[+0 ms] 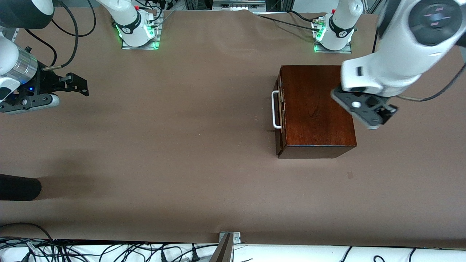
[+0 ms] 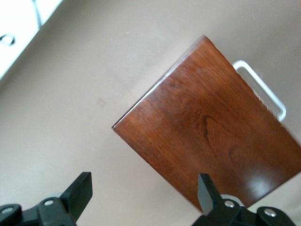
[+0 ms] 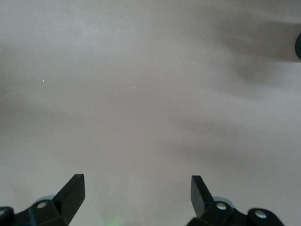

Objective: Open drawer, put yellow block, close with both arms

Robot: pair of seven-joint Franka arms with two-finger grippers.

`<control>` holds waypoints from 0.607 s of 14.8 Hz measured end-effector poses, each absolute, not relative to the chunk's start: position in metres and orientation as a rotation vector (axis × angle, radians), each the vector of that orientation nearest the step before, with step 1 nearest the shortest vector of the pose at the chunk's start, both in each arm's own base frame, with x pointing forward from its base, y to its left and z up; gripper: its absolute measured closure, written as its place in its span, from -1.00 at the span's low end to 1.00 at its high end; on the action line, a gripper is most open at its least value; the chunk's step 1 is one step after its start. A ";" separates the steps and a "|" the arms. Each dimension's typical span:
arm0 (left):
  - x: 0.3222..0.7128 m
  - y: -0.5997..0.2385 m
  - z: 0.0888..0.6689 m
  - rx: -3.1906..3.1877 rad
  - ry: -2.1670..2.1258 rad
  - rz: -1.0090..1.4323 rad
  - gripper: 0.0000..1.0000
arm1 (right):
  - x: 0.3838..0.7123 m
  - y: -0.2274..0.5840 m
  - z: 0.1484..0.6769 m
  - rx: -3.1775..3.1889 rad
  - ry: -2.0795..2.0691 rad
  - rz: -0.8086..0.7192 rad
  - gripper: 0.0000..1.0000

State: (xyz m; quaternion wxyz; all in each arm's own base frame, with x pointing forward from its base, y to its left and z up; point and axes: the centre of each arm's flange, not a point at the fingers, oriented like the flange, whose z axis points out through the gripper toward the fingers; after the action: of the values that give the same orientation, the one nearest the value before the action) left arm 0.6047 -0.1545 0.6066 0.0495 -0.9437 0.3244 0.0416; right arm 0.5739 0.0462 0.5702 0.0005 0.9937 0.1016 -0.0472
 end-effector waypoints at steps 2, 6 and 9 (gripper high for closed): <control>0.597 -0.114 0.615 -3.010 0.742 0.059 -1.00 | 0.574 0.046 0.570 3.121 0.319 -0.149 -1.00; 0.575 -0.049 0.620 -3.116 0.340 -0.059 -1.00 | 0.574 0.046 0.570 3.121 0.319 -0.148 -1.00; 0.555 -0.030 0.623 -3.127 0.228 -0.042 -1.00 | 0.574 0.046 0.570 3.121 0.319 -0.149 -1.00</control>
State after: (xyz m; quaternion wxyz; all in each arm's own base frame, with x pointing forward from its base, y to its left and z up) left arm 0.5546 -0.0301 0.6232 0.0030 -0.9973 0.0726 -0.0133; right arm 0.5741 0.0462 0.5698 0.0005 0.9937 0.1016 -0.0474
